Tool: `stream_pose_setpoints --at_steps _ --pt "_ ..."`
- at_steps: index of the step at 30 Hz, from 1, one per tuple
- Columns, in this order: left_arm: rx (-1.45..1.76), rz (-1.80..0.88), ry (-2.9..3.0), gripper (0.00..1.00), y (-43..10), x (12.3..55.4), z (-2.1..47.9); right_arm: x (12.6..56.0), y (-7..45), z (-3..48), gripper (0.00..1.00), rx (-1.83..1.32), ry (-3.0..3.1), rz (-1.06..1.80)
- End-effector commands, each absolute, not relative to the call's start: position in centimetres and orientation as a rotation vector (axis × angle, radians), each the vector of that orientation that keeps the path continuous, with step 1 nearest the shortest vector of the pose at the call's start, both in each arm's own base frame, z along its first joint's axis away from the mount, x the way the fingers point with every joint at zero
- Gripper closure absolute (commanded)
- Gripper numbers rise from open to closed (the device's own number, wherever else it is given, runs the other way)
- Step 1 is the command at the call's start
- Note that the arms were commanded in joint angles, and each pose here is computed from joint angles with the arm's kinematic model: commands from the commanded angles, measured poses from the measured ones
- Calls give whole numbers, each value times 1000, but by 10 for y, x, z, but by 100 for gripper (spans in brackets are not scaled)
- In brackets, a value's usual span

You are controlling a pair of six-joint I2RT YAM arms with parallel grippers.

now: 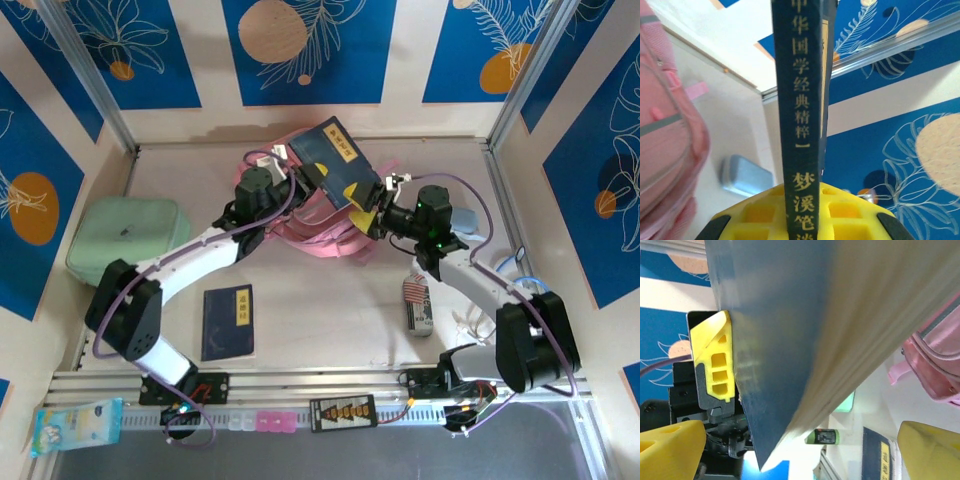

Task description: Pack books, pencil case, and school supplies into a backpack

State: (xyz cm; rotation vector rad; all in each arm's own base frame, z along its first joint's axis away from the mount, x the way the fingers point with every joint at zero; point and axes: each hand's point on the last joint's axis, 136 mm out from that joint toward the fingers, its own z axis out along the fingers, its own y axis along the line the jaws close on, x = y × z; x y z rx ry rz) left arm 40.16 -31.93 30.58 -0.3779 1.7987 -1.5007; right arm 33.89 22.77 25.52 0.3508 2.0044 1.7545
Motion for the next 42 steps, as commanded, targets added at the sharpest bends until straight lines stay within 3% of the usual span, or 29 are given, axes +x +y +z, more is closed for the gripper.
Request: stream_pose_setpoints --at_steps 1,6,15,17,22,25,28,35,39,42 --pt "-349 -1725 1612 100 -331 401 363 349 232 291 2 322 1887 1864" --pt "-384 -1793 1582 100 -335 404 364 371 235 297 7 364 1813 1902" --pt "-485 -1744 1625 100 -327 409 340 383 227 301 32 426 1730 1914" --pt "-508 -1720 1648 100 -325 409 331 384 223 297 40 463 1722 1910" --pt "-527 -1643 1709 100 -318 407 314 384 214 293 75 523 1680 1904" --pt "-515 -1515 1816 100 -313 406 296 385 211 282 89 568 1734 1880" --pt "-455 -1329 1929 74 -305 404 275 383 205 268 100 593 1812 1808" --pt "34 -865 2151 23 -297 394 235 374 175 245 100 680 1941 1574" --pt "313 -638 2222 5 -294 395 210 366 156 245 100 684 1973 1459" --pt "477 -515 2242 0 -293 399 197 363 141 241 100 704 2005 1365"
